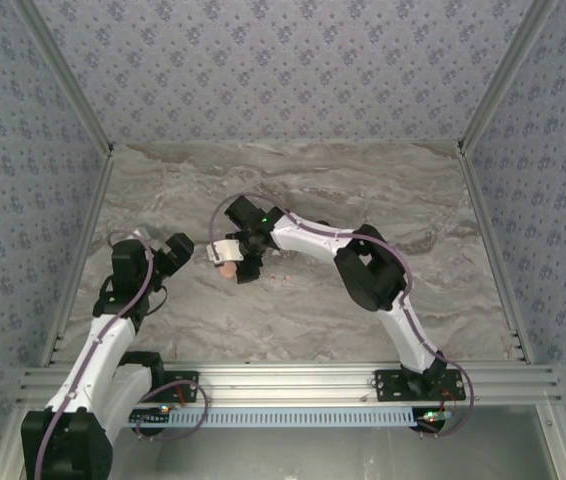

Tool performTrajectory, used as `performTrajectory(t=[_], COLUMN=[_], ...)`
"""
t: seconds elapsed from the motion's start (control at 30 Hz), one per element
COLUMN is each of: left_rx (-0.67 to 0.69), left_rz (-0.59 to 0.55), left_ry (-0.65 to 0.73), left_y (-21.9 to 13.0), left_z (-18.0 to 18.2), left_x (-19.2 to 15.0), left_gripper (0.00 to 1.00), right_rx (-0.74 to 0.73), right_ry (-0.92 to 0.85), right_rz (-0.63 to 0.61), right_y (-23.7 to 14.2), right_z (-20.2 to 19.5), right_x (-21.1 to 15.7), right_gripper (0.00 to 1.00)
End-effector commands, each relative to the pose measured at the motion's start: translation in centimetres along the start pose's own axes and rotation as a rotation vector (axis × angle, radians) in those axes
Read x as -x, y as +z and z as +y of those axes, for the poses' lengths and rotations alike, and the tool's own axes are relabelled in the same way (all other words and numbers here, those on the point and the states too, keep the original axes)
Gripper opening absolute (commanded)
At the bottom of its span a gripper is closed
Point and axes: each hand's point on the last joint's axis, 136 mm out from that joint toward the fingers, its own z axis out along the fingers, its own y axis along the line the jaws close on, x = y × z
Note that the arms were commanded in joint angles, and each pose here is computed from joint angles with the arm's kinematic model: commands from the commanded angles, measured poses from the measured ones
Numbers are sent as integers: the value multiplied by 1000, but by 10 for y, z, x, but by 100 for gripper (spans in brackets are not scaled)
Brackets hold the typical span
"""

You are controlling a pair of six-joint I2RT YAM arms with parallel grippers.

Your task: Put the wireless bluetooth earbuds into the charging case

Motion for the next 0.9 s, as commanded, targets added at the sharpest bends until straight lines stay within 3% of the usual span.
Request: performTrajectory(t=[0.0,0.27,0.57,0.73,0.87], left_rx=[37,55,27,-56,-209], left_rz=[-2,-5,0,20,71], left_ry=[-8,-2,13,41,77], left_y=[-4,-10,-18,-25,-33], left_z=[9,13,8,-11,-45], left_x=[-2,-4,-6,-6,-8], left_gripper=[99,99,99,98,96], right_rx=[90,143,139,15,-132], right_ry=[-21,-3,36,94,162], right_rz=[6,13,5,-79,-165], right_y=[12,29,26,-9,-64], right_z=[15,16,17,-4,-19], right_x=[0,-1,0,14,20], right_gripper=[75,70,52,48,47])
